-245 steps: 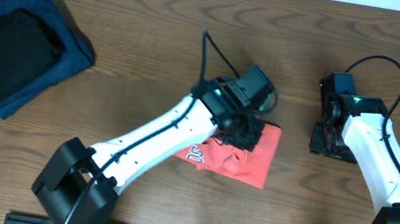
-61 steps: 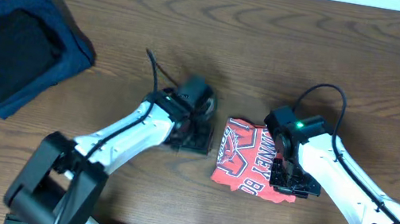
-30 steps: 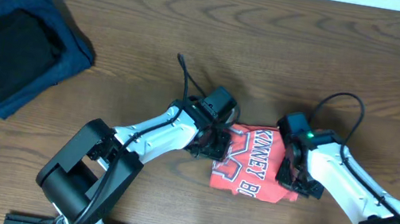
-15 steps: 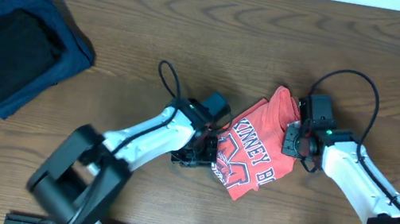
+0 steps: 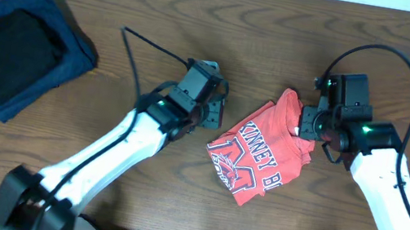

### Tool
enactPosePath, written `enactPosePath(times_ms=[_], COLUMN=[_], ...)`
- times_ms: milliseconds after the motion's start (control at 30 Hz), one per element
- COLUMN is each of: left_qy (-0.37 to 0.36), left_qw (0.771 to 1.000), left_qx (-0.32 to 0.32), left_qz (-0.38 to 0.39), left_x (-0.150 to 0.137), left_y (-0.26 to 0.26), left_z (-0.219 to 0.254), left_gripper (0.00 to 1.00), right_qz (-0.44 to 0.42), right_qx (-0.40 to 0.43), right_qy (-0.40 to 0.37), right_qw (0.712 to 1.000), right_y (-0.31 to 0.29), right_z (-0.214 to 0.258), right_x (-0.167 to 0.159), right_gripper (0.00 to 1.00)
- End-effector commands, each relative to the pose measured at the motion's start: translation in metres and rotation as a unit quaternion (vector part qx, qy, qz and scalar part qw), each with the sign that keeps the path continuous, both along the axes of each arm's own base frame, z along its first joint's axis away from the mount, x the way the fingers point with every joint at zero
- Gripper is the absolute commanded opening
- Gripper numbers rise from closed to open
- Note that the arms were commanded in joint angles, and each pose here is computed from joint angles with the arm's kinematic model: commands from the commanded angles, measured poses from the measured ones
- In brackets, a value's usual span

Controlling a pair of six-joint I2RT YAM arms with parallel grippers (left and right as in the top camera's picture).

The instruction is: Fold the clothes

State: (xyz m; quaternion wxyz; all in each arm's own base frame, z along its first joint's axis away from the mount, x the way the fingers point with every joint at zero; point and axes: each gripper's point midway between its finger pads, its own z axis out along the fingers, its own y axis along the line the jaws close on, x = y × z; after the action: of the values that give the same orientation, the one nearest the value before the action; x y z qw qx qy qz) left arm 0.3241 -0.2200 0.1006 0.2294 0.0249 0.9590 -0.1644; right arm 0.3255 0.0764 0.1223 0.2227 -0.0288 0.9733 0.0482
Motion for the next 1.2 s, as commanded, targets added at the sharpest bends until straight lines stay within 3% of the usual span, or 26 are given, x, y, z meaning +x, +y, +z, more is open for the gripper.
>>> enactPosePath(times_ms=[0,200,367,467,533,600,800,1167], left_qy=[0.053,0.139,0.17,0.176,0.183,0.195,0.241,0.325], left_qw=[0.998,0.988,0.983,0.982,0.98,0.978,0.969,0.943], left_qx=[0.001,-0.016,-0.017,-0.013,-0.008,-0.001,0.023,0.068], left_qz=[-0.035,-0.063,-0.069,-0.073,-0.075,-0.076,-0.055,-0.002], left_x=[-0.011,-0.032,-0.043,-0.048,-0.053,-0.059,-0.079,-0.115], left_y=[-0.01,-0.023,-0.025,-0.026,-0.026,-0.023,-0.009,0.017], left_z=[-0.032,-0.075,-0.087,-0.088,-0.089,-0.091,-0.096,-0.099], left_gripper=[0.54,0.54,0.52,0.29,0.13,0.06,0.07,0.06], right_qz=[0.054,0.069,0.066,0.064,0.059,0.042,-0.095,-0.082], right_qx=[0.026,0.051,0.046,0.042,0.03,0.015,-0.051,-0.041], right_qy=[0.061,0.144,0.172,0.171,0.168,0.166,0.15,0.162], right_qw=[0.996,0.986,0.982,0.982,0.984,0.985,0.983,0.983], right_y=[0.014,0.023,0.019,0.017,0.013,0.005,-0.049,-0.049], right_z=[-0.033,-0.077,-0.093,-0.093,-0.091,-0.086,-0.07,-0.072], right_x=[-0.021,-0.05,-0.063,-0.063,-0.061,-0.059,-0.048,-0.051], right_gripper=[0.32,0.28,0.13,0.01,0.01,0.01,0.01,0.03])
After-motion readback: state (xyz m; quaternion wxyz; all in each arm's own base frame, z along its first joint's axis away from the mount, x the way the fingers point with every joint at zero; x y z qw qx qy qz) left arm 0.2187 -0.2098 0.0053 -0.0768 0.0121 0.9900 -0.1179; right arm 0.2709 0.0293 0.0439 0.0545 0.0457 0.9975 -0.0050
